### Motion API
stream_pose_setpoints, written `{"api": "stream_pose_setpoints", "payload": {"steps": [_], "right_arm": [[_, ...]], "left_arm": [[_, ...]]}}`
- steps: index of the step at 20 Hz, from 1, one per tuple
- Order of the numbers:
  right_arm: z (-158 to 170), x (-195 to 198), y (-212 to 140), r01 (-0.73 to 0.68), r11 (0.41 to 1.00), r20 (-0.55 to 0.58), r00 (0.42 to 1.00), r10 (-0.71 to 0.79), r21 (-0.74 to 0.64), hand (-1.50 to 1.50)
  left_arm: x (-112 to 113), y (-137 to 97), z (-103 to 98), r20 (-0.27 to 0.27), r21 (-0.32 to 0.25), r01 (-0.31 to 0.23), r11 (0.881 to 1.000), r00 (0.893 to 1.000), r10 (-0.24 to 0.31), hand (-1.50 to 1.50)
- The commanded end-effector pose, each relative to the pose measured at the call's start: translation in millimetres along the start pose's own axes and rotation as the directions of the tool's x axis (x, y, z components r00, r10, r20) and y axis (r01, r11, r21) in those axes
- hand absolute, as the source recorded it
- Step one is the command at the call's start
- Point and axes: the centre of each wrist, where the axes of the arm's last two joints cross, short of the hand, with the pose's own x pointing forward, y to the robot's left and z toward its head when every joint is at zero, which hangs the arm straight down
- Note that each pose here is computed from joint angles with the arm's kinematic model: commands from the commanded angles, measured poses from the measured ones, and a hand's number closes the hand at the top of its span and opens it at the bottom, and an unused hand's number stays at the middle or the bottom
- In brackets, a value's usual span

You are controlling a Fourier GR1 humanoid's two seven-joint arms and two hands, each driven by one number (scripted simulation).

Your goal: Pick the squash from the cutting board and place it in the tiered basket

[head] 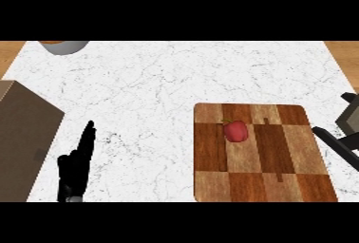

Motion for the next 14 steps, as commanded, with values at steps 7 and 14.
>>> {"api": "stream_pose_setpoints", "payload": {"steps": [7,14], "right_arm": [[-20.1,-19.0,-105.1,0.031,0.999,-0.052,0.998,-0.031,0.014,-1.50],[-23.6,-45.3,-138.6,0.046,0.987,-0.032,0.999,-0.041,0.152,-1.50]], "left_arm": [[-34.7,23.4,26.5,-0.111,0.088,-0.003,0.996,0.994,0.013,0.00],[-33.4,37.3,36.3,-0.119,0.129,-0.017,0.991,0.992,0.033,0.00]]}}
